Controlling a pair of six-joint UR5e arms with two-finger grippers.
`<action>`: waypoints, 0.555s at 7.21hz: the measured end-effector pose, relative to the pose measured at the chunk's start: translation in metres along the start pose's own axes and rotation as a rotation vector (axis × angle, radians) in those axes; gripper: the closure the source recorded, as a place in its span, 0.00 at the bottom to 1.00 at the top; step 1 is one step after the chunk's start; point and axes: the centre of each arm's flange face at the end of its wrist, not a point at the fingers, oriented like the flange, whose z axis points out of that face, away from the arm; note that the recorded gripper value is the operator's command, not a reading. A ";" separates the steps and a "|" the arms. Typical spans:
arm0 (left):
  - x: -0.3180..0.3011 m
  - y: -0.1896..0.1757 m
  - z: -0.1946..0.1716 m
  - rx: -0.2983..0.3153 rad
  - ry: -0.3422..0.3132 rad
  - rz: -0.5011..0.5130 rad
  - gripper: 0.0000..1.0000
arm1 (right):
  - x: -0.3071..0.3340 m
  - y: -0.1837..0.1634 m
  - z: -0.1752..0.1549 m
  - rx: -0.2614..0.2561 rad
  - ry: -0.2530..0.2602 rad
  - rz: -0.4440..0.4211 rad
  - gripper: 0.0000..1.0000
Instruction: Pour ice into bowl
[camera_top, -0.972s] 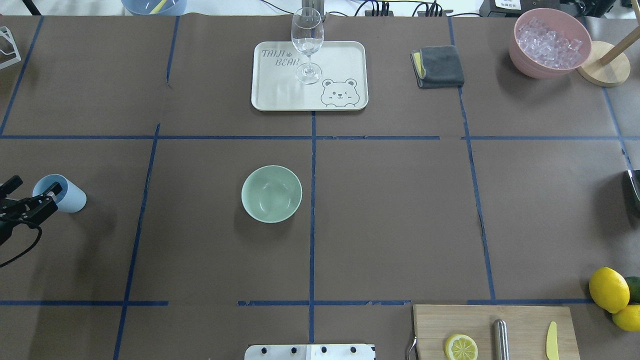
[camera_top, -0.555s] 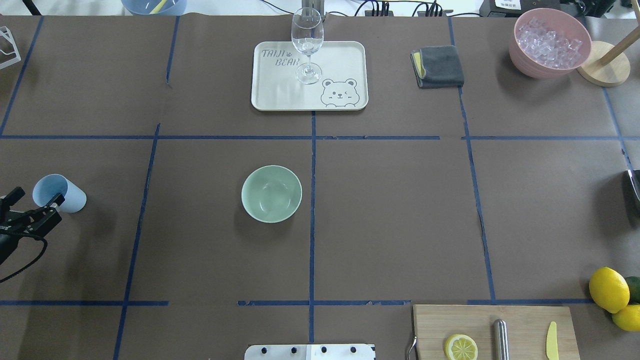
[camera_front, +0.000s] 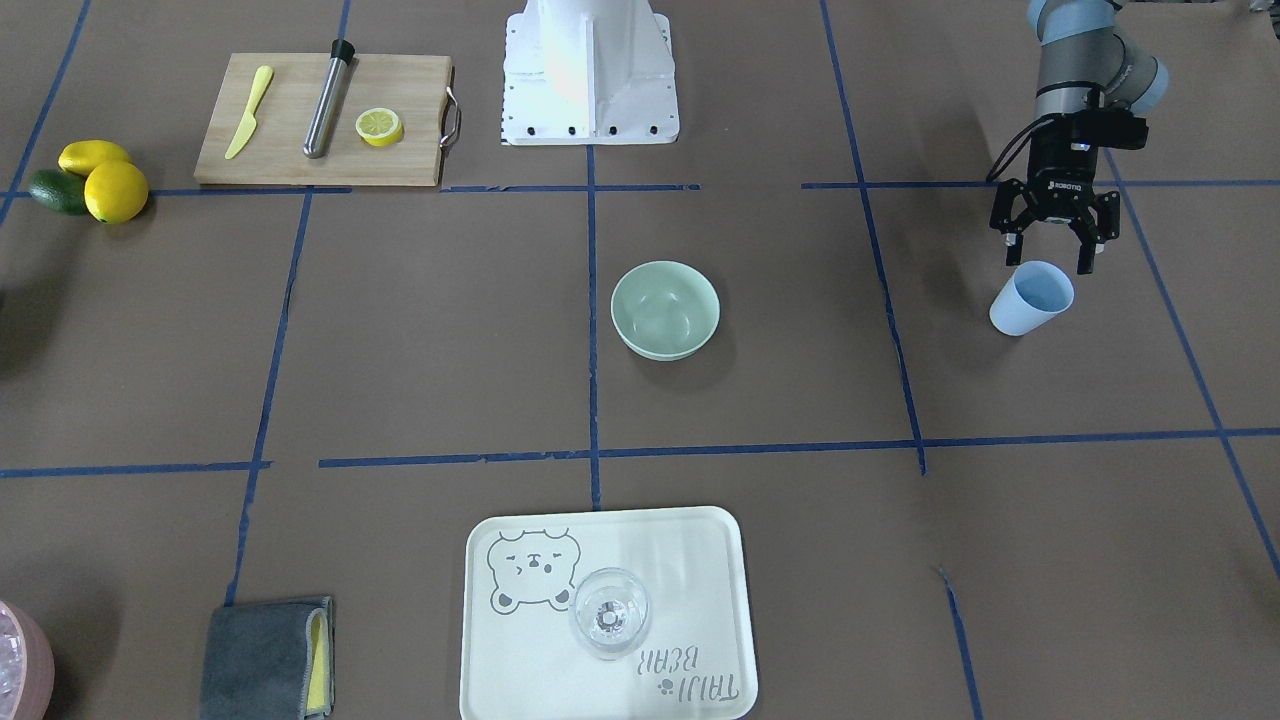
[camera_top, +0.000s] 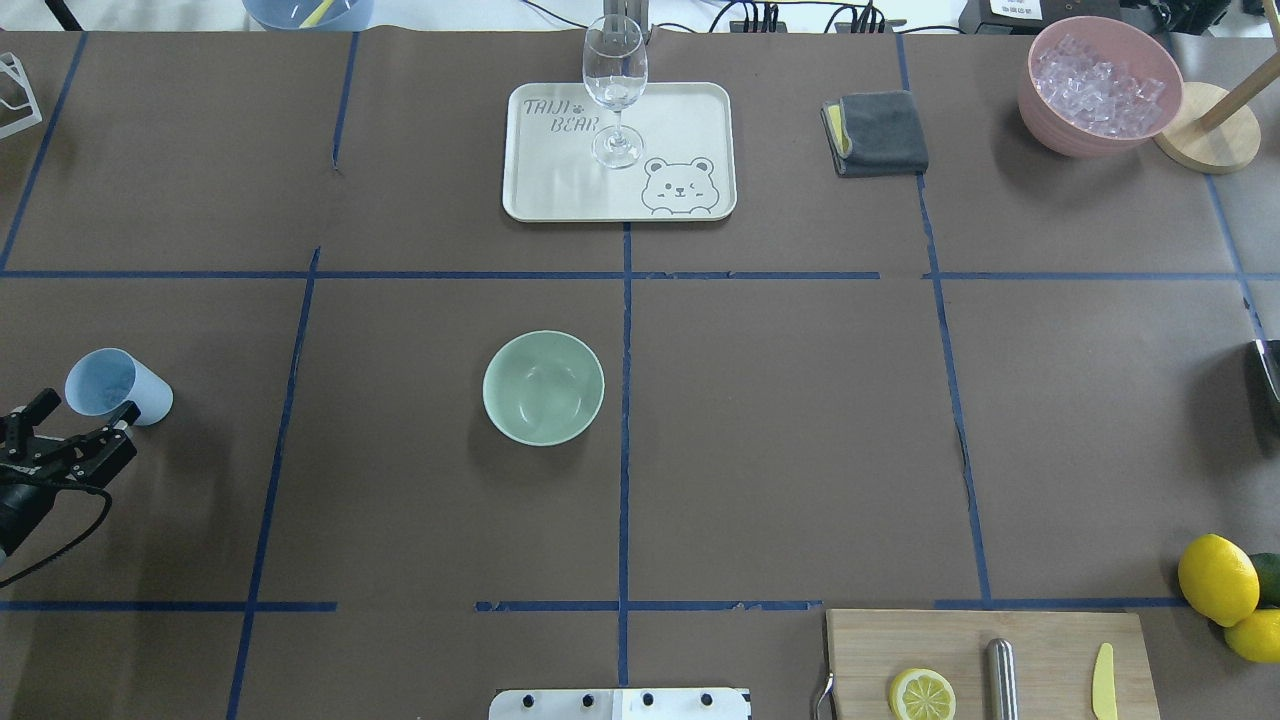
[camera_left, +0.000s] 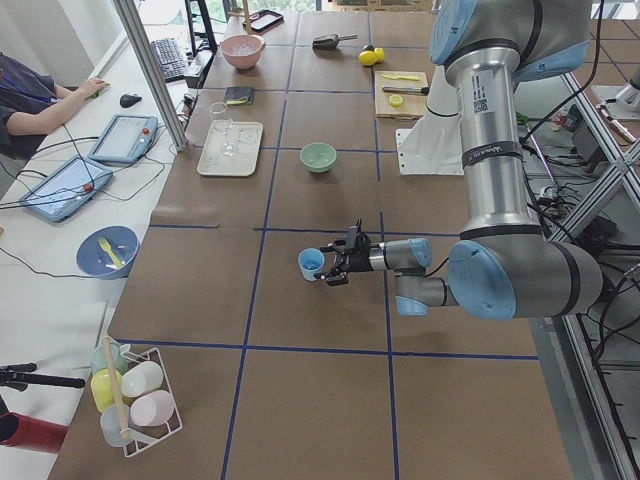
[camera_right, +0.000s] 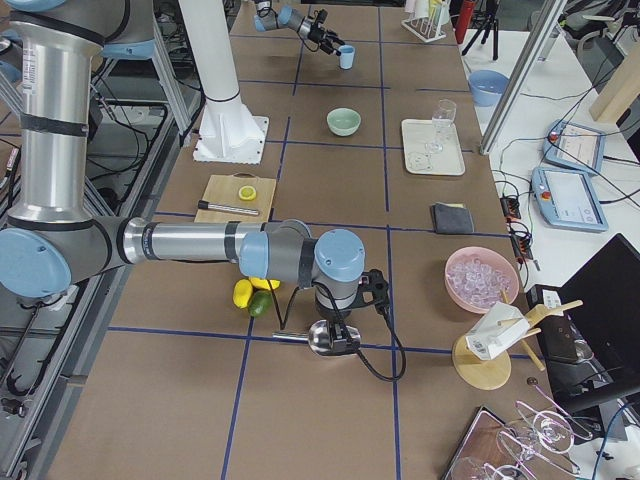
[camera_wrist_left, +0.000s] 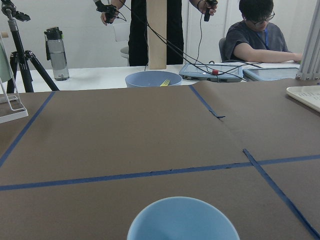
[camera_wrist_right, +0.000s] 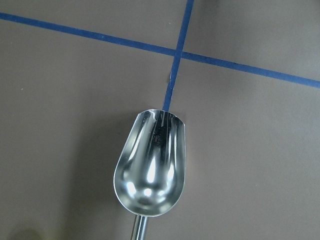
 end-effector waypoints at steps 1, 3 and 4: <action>0.008 0.011 0.009 0.004 -0.001 -0.005 0.01 | 0.000 0.000 0.000 0.000 0.000 0.000 0.00; 0.014 0.023 0.018 0.005 -0.004 -0.003 0.01 | 0.000 0.000 0.000 0.000 0.001 0.001 0.00; 0.012 0.027 0.020 0.002 -0.008 0.004 0.01 | 0.000 0.000 0.000 0.001 0.001 0.000 0.00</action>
